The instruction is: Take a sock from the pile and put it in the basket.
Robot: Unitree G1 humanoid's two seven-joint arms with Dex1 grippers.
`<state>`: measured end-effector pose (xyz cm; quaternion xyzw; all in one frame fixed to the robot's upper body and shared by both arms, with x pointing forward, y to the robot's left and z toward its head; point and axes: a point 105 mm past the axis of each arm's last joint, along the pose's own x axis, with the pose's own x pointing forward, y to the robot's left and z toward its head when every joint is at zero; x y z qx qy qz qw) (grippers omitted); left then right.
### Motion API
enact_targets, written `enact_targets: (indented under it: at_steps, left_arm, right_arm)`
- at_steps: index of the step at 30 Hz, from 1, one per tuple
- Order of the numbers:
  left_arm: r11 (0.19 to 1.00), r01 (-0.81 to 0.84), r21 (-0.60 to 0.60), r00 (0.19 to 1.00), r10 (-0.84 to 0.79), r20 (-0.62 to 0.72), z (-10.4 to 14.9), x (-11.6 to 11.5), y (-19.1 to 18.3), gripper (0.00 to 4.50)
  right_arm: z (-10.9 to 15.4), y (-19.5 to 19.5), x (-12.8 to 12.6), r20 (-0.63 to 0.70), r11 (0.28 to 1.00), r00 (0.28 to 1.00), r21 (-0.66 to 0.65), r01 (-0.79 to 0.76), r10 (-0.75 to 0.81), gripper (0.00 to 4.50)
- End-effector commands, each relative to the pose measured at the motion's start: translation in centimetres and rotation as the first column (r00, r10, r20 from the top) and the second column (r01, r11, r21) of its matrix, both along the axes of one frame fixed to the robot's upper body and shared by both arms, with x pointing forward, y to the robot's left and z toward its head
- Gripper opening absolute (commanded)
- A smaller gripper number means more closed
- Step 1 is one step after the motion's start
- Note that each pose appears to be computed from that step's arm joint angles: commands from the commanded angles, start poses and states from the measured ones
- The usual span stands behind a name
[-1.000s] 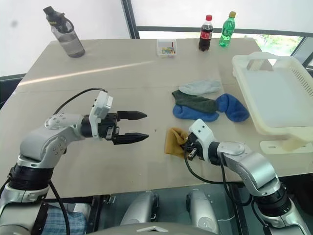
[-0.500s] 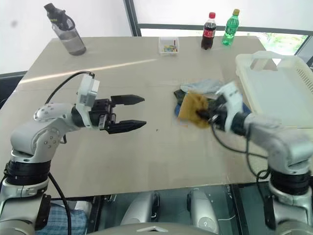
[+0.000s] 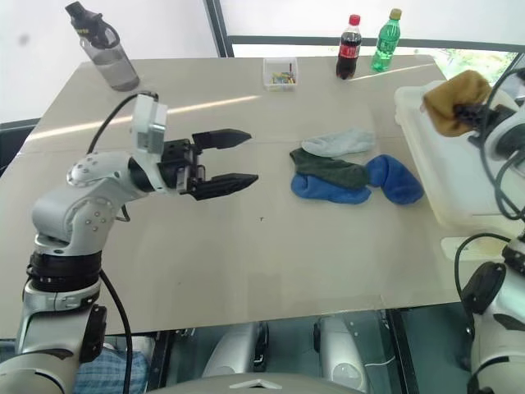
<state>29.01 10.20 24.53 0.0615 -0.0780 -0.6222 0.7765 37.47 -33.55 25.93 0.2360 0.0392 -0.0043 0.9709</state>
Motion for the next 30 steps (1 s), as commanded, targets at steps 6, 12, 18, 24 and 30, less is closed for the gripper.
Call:
enact_targets:
  at_steps: [6,12,18,24,30]
  left_arm:
    - [1.0,0.006,0.005,0.999,-0.006,0.054,0.6,-0.1,-0.3,4.5]
    - [1.0,-0.001,0.025,0.999,0.0,0.042,-0.1,0.0,-0.1,4.5]
    - [0.998,-0.035,0.044,0.999,0.036,-0.017,-0.8,0.2,0.8,4.5]
    - [0.989,-0.121,0.08,0.988,0.128,-0.089,-2.2,-0.4,2.8,4.5]
    - [0.966,-0.232,0.116,0.96,0.247,-0.131,-4.0,-2.5,5.4,4.5]
  right_arm:
    - [-2.0,-5.3,-0.1,-0.094,0.963,0.963,0.077,0.26,-0.253,2.06]
    - [-1.0,-5.9,-1.0,-0.078,0.96,0.96,0.049,0.274,-0.27,2.47]
    - [2.7,-3.8,-1.8,0.12,0.971,0.981,-0.167,0.17,-0.151,2.47]
    - [1.5,4.3,-4.2,0.126,0.867,0.93,-0.422,-0.264,0.345,2.47]
    - [-3.5,10.5,-9.1,0.06,0.683,0.747,-0.459,-0.568,0.662,2.47]
